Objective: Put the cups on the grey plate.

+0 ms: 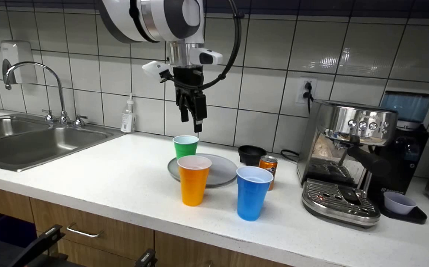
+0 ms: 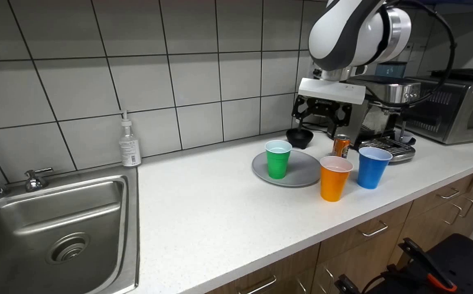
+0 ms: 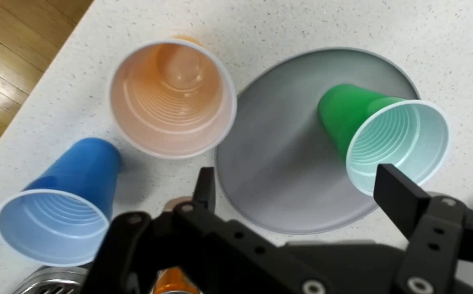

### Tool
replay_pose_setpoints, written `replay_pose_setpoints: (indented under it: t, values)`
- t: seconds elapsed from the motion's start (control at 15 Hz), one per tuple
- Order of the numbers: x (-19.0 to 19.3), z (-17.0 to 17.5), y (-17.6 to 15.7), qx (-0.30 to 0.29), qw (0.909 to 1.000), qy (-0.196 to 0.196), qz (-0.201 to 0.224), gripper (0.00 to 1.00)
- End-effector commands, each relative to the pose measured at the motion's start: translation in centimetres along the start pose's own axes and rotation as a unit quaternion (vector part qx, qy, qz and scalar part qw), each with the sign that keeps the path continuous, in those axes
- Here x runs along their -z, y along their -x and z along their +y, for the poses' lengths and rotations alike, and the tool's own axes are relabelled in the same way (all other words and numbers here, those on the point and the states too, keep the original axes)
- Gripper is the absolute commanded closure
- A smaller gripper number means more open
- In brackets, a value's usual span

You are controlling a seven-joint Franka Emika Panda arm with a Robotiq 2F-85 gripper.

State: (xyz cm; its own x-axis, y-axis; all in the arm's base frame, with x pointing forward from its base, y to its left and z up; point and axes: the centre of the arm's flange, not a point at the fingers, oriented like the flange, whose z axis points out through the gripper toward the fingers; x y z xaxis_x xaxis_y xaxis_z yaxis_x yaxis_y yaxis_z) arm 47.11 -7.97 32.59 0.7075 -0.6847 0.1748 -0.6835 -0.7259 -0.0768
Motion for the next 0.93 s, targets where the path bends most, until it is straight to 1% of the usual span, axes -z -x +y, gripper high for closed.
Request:
replay_pose_setpoints:
  t: [0.0,0.07,0.27,0.6,0.73,0.87]
  values:
    - [2.1,2.4,1.7,0.013,0.9997,0.009,-0.017,0.0]
    - [0.4,1.1,0.6,0.001,0.9999,0.005,-0.009,0.0]
    - [0.9,1.8,1.1,0.003,0.9999,0.007,-0.013,0.0]
    - [0.9,1.8,1.2,0.004,0.9999,0.007,-0.013,0.0]
    - [0.6,2.1,2.0,-0.003,1.0,0.008,-0.004,0.0]
    - [0.3,2.5,2.5,-0.008,0.9999,0.009,-0.006,0.0]
